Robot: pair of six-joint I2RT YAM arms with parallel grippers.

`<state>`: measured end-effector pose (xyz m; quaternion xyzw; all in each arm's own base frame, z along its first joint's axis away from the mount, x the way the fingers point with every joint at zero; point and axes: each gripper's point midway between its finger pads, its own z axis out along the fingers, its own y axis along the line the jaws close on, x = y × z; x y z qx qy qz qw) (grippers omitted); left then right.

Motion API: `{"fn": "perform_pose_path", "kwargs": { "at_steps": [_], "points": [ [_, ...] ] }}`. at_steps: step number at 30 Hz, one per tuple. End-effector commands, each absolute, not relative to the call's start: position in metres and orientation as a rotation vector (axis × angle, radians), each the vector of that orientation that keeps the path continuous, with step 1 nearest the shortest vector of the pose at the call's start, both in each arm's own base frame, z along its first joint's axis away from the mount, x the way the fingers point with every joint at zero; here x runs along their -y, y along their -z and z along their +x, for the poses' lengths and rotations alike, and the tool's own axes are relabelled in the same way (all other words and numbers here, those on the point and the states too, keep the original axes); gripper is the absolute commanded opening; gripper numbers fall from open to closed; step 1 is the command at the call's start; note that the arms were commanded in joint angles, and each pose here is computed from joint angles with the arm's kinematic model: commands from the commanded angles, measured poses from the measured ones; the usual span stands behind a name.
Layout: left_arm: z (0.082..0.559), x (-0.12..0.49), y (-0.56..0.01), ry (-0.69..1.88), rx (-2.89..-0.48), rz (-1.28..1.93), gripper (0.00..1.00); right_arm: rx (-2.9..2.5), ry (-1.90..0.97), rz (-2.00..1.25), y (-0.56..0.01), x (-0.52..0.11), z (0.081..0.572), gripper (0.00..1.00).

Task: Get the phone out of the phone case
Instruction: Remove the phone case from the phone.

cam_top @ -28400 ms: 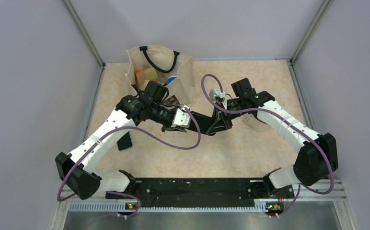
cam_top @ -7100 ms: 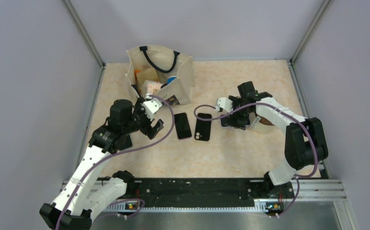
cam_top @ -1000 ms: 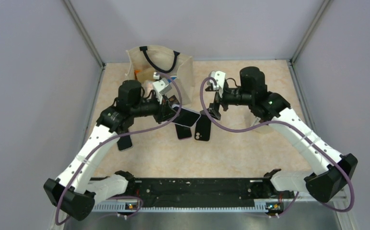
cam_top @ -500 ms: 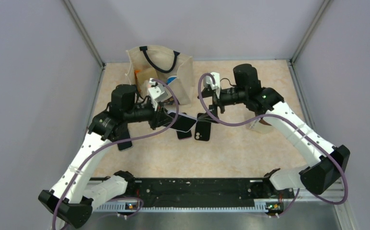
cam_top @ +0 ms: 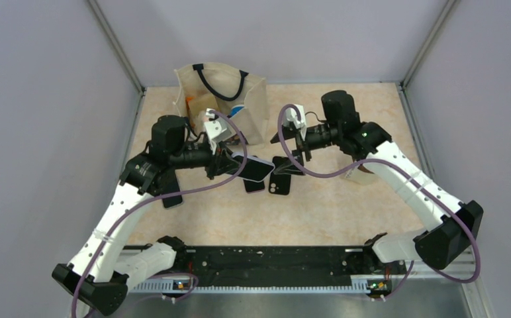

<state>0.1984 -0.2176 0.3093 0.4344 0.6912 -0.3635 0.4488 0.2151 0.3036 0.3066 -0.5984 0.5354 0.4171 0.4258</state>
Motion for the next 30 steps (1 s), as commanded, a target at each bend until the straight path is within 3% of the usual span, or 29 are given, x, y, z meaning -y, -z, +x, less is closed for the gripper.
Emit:
{"fn": "perform_pose_path", "kwargs": {
  "at_steps": [1, 10, 19, 25, 27, 28, 30],
  "points": [
    [0.197, 0.225, -0.353, 0.891, -1.497, 1.131, 0.0, -1.26, -1.095, -1.536, -0.311, -0.3, 0.198, 0.94],
    [0.185, 0.233, -0.357, 0.976, -1.427, 1.202, 0.0, -1.321, -1.225, -1.535, -0.288, -0.31, 0.2, 0.89],
    [0.197, 0.24, -0.357, 1.008, -1.442, 1.145, 0.0, -1.371, -1.406, -1.487, -0.277, -0.326, 0.203, 0.71],
    [0.208, 0.241, -0.355, 0.986, -1.453, 1.102, 0.0, -1.385, -1.461, -1.494, -0.27, -0.332, 0.197, 0.47],
    [0.211, 0.242, -0.353, 0.987, -1.461, 1.088, 0.0, -1.384, -1.47, -1.501, -0.267, -0.332, 0.195, 0.25],
    [0.212, 0.243, -0.352, 0.988, -1.464, 1.082, 0.0, -1.384, -1.467, -1.502, -0.267, -0.332, 0.195, 0.04],
    [0.213, 0.243, -0.349, 0.993, -1.471, 1.074, 0.0, -1.389, -1.445, -1.501, -0.265, -0.332, 0.197, 0.0]
  ]
}}
